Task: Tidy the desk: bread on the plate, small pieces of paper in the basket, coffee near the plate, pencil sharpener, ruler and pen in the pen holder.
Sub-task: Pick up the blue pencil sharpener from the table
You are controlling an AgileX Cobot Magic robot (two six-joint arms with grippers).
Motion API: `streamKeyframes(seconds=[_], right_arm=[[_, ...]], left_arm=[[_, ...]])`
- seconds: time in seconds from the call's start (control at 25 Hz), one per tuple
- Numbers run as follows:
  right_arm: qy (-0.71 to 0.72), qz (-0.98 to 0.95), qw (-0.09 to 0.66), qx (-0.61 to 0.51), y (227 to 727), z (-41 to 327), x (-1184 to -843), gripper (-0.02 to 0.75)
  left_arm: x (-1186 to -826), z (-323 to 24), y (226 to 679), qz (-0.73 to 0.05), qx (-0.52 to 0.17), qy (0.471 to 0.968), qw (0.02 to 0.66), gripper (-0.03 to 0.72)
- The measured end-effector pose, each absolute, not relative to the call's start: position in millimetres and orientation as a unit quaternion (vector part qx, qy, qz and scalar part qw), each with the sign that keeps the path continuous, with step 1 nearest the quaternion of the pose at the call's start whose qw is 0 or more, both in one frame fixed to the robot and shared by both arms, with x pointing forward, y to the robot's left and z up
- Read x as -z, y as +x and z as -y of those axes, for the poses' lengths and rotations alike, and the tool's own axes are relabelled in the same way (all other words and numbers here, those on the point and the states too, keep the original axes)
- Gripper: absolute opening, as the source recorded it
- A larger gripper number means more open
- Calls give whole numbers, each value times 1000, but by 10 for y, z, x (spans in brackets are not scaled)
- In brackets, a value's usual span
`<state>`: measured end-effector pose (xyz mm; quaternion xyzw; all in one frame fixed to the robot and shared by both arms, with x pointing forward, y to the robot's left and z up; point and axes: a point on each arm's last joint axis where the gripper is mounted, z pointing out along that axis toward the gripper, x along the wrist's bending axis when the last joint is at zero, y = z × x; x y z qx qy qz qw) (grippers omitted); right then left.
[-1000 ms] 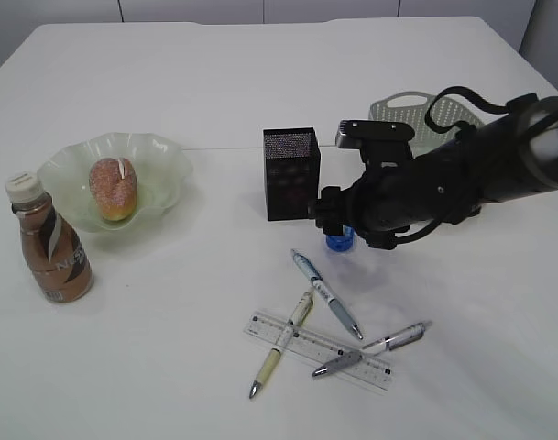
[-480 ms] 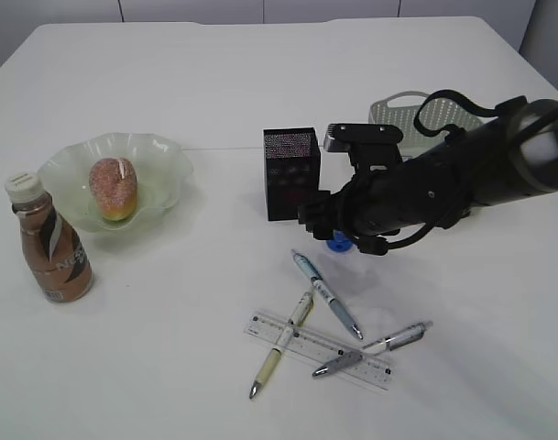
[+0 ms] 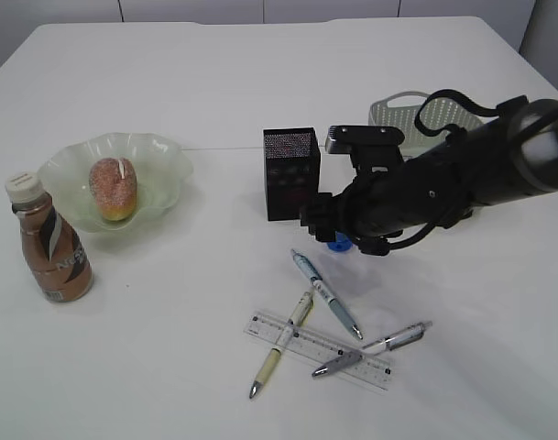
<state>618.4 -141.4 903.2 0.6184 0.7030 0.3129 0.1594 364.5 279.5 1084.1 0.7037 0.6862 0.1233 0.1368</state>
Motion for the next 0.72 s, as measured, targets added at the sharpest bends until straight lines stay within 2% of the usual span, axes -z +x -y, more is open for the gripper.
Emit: streamKeyframes(seconds=[0.72], right_arm=[[625,-711,158,-282,6223,1537,-8834,580]], left_arm=[[-10841,-2792,3644,-687,-122,703,138,407]])
